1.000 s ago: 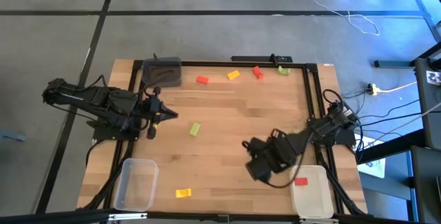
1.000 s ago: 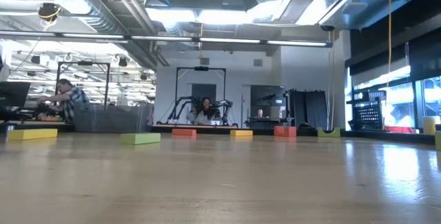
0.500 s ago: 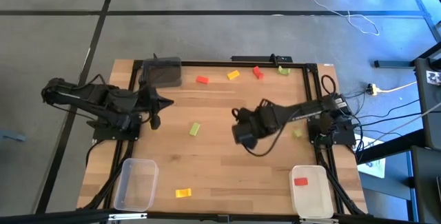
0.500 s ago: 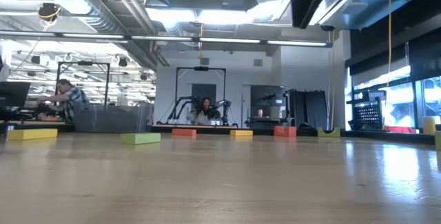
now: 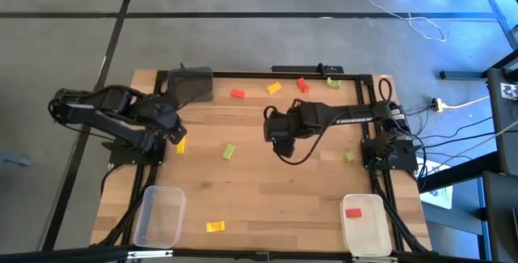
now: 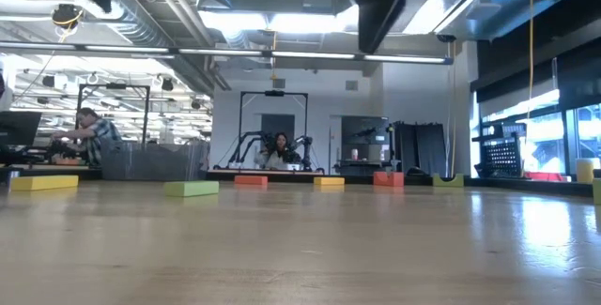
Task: Sort & place blocks by color
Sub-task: Put the middle yellow block into the black bin
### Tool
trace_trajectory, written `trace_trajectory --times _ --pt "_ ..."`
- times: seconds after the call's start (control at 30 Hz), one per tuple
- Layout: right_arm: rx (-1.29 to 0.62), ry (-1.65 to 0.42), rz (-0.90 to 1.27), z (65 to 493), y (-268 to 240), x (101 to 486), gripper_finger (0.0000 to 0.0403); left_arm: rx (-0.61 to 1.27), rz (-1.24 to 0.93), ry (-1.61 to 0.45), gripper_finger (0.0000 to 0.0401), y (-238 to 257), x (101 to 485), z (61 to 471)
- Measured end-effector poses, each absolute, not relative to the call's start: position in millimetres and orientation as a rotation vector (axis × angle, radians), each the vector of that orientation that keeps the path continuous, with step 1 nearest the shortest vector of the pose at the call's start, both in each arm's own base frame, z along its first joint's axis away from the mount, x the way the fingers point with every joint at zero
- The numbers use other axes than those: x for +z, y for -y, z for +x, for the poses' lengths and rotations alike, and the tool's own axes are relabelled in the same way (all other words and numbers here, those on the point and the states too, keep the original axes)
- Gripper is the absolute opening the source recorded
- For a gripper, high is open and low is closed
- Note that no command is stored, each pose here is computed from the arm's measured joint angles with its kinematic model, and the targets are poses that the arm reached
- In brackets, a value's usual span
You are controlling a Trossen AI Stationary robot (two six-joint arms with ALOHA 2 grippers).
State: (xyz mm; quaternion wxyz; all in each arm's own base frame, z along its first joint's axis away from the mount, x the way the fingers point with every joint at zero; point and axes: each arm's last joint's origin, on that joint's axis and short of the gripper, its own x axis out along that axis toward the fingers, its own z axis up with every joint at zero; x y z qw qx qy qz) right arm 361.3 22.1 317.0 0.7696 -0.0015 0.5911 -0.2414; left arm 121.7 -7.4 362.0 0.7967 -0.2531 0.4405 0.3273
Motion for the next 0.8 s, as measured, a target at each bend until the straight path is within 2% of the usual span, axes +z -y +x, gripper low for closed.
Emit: trace_trajectory --times 0.17,0.43,0.67,0.8 --pt "-0.478 -1.263 -0.054 366 -15 318 0.0242 0.788 -0.748 -1.071 0.0046 6 355 124" --pt "-0.469 -1.157 -0.034 377 -8 321 0.0242 0.878 -1.003 -1.076 0.0053 6 353 127" --pt "-0.412 -1.07 -0.088 387 -4 325 0.0242 0.926 -1.084 -1.051 0.0054 6 353 127" --pt "-0.254 -1.055 -0.097 392 -3 326 0.0242 0.927 -1.085 -1.05 0.0052 6 353 127"
